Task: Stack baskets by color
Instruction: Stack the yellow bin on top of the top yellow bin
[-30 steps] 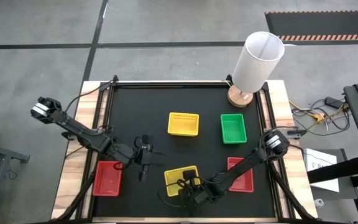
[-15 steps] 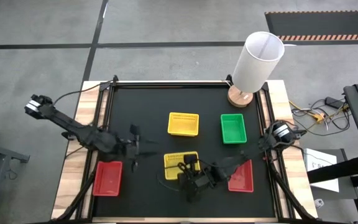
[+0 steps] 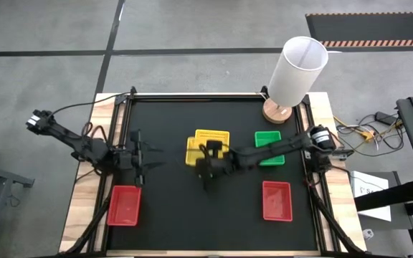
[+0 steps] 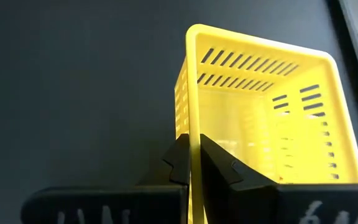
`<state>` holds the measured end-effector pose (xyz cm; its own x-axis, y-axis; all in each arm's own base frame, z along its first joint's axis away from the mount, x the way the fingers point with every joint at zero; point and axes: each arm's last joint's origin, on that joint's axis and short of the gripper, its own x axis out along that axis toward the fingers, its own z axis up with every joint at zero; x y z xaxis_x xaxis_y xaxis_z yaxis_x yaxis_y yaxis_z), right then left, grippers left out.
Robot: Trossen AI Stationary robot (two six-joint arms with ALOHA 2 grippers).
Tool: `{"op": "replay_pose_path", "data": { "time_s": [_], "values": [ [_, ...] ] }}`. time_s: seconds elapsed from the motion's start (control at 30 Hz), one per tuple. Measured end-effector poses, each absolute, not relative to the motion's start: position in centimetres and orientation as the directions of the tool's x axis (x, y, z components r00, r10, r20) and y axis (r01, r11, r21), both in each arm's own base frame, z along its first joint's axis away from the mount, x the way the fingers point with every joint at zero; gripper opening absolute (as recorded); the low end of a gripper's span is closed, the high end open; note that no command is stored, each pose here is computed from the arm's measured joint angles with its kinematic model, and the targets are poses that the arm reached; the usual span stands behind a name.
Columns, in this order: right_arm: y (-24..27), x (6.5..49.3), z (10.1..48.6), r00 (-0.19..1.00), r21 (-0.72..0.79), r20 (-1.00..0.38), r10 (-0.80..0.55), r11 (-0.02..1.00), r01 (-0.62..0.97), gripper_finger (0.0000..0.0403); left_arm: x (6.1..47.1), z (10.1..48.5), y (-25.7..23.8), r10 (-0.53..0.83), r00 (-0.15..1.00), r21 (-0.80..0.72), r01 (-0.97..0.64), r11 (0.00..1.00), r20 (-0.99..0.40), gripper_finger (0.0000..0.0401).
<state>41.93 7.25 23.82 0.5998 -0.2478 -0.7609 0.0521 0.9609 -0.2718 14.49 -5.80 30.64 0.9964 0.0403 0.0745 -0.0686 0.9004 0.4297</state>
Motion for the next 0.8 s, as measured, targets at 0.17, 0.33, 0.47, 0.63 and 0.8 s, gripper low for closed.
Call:
{"op": "replay_pose_path", "data": {
  "time_s": [0.17, 0.33, 0.47, 0.63, 0.8],
  "values": [
    [4.0, 42.3, 23.8, 0.571, -0.302, -0.766, -0.294, 0.95, 0.084, 0.0009, 13.8, 31.1, -5.4, 0.043, 0.993, 0.434, -0.086, 0.897, 0.107, 0.0164],
    [2.0, 42.3, 23.6, 0.548, -0.289, -0.786, -0.286, 0.954, 0.083, 0.0009, 13.7, 31.2, -5.4, 0.044, 0.993, 0.484, -0.091, 0.87, 0.109, 0.0164],
    [1.4, 42.3, 23.6, 0.536, -0.287, -0.793, -0.29, 0.954, 0.091, 0.0009, 13.9, 31.1, -5.5, 0.044, 0.994, 0.498, -0.091, 0.863, 0.105, 0.0164],
    [1.2, 42.1, 23.5, 0.524, -0.275, -0.806, -0.276, 0.958, 0.082, 0.0009, 13.8, 31.3, -5.5, 0.044, 0.993, 0.498, -0.094, 0.862, 0.11, 0.0164],
    [1.1, 42.1, 23.4, 0.516, -0.277, -0.81, -0.279, 0.957, 0.083, 0.0009, 13.8, 31.2, -5.5, 0.045, 0.993, 0.499, -0.094, 0.861, 0.109, 0.0164]
  ]
}}
